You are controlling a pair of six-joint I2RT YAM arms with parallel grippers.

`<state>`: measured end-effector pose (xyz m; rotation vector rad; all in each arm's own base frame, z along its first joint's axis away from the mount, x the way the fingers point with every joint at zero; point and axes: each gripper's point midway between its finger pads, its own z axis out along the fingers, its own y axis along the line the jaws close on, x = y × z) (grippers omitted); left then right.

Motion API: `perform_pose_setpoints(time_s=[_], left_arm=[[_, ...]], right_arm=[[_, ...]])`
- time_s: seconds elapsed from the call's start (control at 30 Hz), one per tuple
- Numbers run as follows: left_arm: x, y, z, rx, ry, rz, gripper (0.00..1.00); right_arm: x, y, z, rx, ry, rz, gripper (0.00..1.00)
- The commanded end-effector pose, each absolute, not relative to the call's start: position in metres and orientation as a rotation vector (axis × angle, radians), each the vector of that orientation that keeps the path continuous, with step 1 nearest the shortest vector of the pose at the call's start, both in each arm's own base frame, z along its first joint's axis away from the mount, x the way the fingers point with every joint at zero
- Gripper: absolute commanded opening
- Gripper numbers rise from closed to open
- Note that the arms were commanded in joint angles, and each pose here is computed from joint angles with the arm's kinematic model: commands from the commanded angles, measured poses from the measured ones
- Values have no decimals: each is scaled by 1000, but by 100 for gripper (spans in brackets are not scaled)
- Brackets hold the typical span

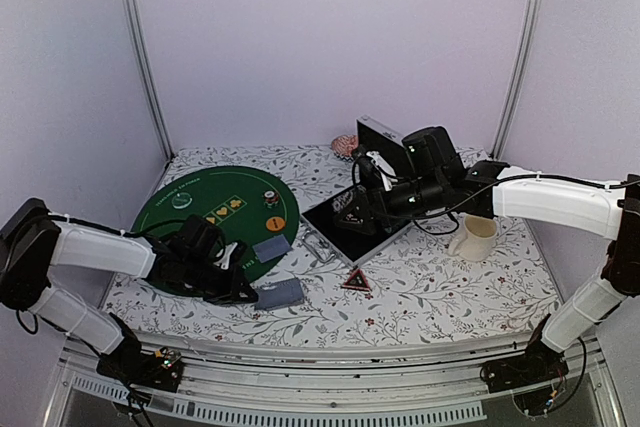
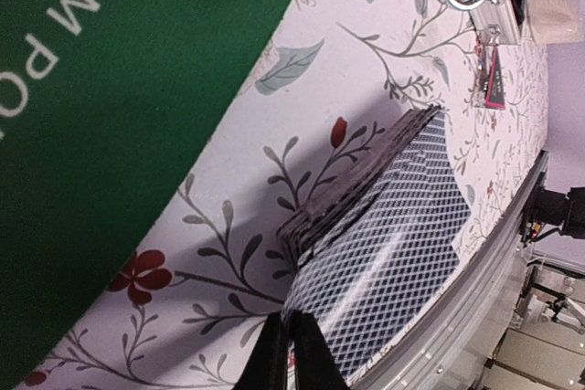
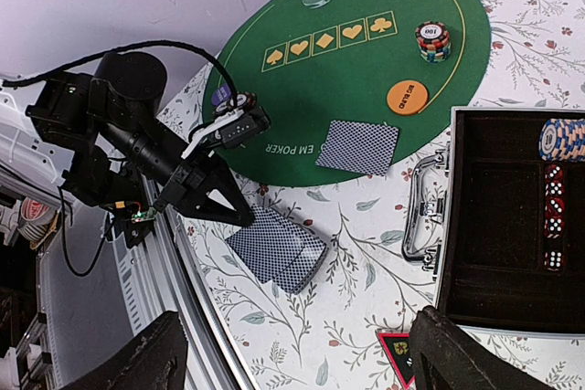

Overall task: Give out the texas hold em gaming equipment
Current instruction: Pick up the poker card from the face-down deck piles, then distribute the poker card in the small blind area.

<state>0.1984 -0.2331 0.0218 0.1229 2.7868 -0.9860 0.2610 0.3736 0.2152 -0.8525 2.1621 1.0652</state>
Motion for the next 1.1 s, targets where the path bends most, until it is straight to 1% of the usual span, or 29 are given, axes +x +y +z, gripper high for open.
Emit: perform_pose_setpoints(time_s=[0.0,0.1,0.57,0.73,0.93,1.07], left_arm=[[198,-230,29,131,2773,-993,3],[200,-230,33,137,2766,-984,0],[208,-239,69,252,2699,-1015,0],[222,-237,89,270,2647,-997,0],[250,-200,111,97,2574,-960,0],[265,-158,118,-74,2543,-873,0]], right_arm=[[260,377,227,-862,2138,1077,86],[260,377,227,-862,2136,1076,86],[261,377,227,-863,2135,1069,86],[260,376,226,-865,2140,1067,86],[259,376,226,-869,2143,1061,86],[259,376,225,-872,2143,1062,86]])
